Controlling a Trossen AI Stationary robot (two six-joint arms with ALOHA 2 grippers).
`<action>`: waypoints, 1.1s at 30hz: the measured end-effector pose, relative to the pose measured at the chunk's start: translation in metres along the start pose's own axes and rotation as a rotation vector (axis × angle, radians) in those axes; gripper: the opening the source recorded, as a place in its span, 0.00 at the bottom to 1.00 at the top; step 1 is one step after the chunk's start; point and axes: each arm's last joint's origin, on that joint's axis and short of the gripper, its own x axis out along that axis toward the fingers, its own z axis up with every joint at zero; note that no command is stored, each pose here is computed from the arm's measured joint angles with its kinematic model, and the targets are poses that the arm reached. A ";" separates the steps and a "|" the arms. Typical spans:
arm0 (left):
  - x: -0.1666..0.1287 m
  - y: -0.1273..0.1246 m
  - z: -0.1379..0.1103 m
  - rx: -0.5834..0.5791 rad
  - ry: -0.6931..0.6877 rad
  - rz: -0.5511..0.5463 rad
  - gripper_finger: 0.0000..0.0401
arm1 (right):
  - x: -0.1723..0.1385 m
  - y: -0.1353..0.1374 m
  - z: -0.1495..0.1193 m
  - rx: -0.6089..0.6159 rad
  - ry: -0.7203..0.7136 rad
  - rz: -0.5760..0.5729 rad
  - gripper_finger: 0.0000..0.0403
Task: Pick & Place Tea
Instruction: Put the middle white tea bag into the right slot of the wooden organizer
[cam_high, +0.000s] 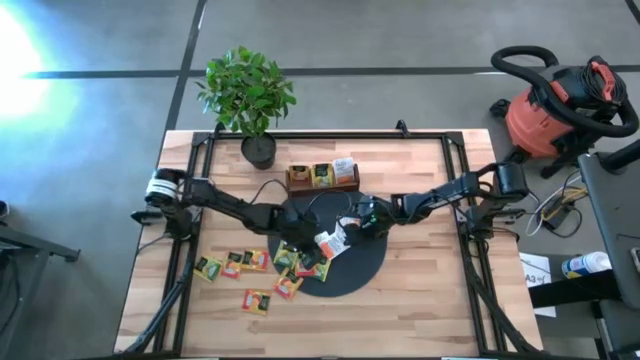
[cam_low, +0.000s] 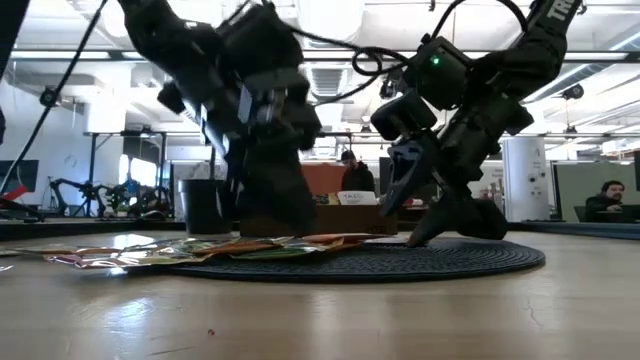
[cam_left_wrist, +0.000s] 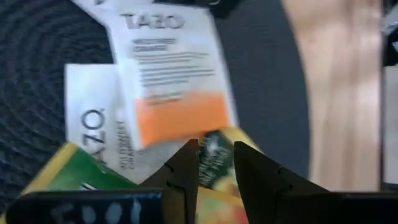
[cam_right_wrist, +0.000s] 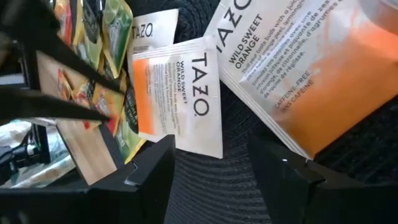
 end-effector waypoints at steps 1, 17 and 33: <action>0.003 0.003 -0.001 -0.003 0.011 0.009 0.19 | 0.000 -0.001 0.000 0.002 -0.002 -0.007 0.50; 0.022 0.015 0.018 -0.013 -0.034 -0.026 0.19 | -0.001 0.013 0.006 -0.052 -0.050 0.052 0.43; 0.023 0.020 0.016 -0.031 0.001 -0.018 0.19 | -0.013 0.011 0.000 -0.096 0.044 -0.039 0.05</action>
